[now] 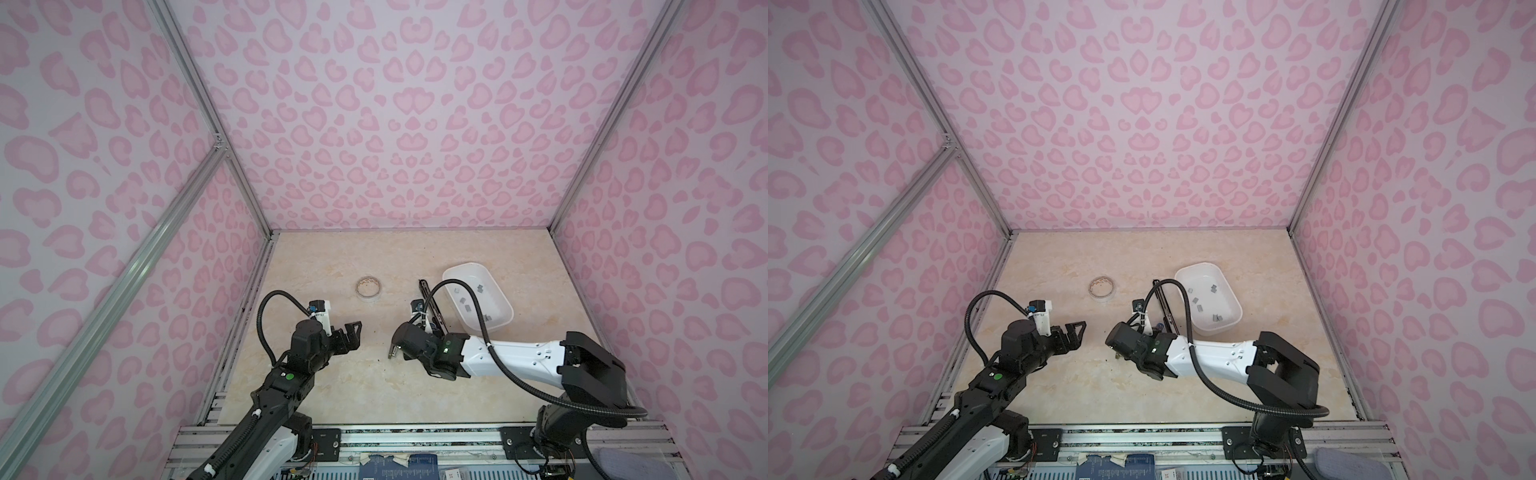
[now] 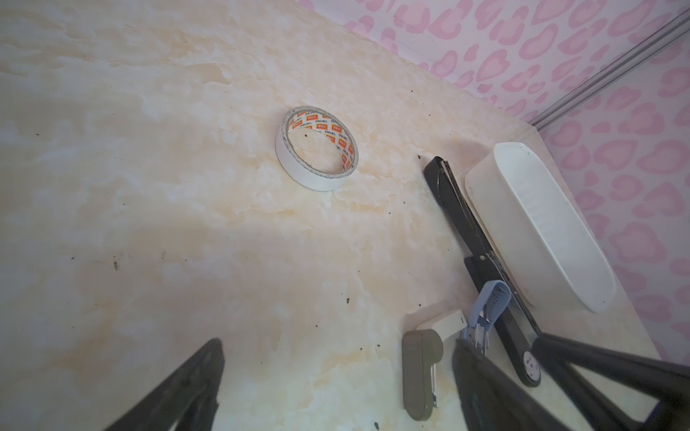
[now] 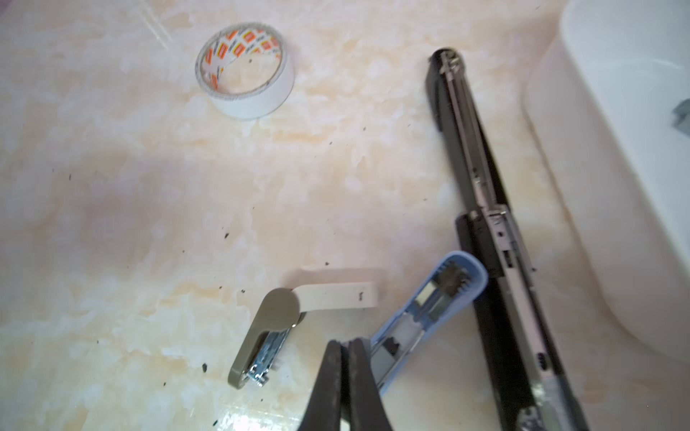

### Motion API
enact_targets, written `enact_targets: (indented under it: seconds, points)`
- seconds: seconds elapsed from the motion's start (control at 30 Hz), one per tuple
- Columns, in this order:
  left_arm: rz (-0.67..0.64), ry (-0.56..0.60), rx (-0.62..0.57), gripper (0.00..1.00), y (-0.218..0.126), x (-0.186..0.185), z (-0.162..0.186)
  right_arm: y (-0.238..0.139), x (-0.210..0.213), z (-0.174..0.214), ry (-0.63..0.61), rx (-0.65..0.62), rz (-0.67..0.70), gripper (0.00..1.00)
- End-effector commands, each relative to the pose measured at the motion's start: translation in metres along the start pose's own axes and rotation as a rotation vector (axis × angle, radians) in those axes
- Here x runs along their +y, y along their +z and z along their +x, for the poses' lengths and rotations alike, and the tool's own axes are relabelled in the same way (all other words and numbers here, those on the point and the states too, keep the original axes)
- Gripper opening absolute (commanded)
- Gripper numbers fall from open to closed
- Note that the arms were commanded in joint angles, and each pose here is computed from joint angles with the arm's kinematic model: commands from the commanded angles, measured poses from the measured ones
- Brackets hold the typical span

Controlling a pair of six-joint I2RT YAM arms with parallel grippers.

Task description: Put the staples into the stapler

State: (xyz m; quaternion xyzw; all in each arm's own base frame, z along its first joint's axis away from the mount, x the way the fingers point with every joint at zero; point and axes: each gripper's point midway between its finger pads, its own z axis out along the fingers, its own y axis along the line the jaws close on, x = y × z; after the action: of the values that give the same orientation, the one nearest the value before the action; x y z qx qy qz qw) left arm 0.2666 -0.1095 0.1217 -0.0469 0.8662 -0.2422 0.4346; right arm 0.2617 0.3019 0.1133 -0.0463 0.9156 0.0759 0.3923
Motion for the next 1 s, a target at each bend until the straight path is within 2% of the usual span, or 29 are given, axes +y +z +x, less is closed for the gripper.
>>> enact_targets:
  seconds: [0.0, 0.17, 0.33, 0.43, 0.53, 0.67, 0.77, 0.97]
  points:
    - [0.112, 0.032, -0.02, 0.96, 0.002, -0.025, -0.012, -0.008, -0.045, -0.015, -0.01, -0.034, 0.104, 0.05]
    - [0.182, 0.128, 0.066, 1.0, 0.017, -0.056, 0.001, -0.013, -0.117, -0.035, 0.106, -0.053, 0.15, 0.05]
    - [0.197, 0.276, 0.221, 0.92, 0.042, -0.087, 0.034, -0.016, -0.187, -0.043, 0.232, -0.082, 0.198, 0.05]
    - [0.181, 0.334, 0.323, 0.84, 0.057, -0.091, 0.062, -0.016, -0.217, -0.044, 0.293, -0.12, 0.206, 0.07]
    - [0.093, 0.35, 0.368, 0.76, 0.067, -0.076, 0.082, -0.006, -0.227, -0.04, 0.34, -0.11, 0.159, 0.07]
    - [0.01, 0.332, 0.388, 0.74, 0.064, -0.054, 0.099, 0.012, -0.219, -0.04, 0.325, -0.067, 0.115, 0.06]
    - [0.015, 0.333, 0.406, 0.72, 0.06, -0.052, 0.107, 0.03, -0.216, -0.034, 0.307, -0.006, 0.11, 0.05]
    - [0.018, 0.344, 0.4, 0.64, 0.056, -0.054, 0.107, 0.058, -0.217, -0.026, 0.315, 0.041, 0.117, 0.05]
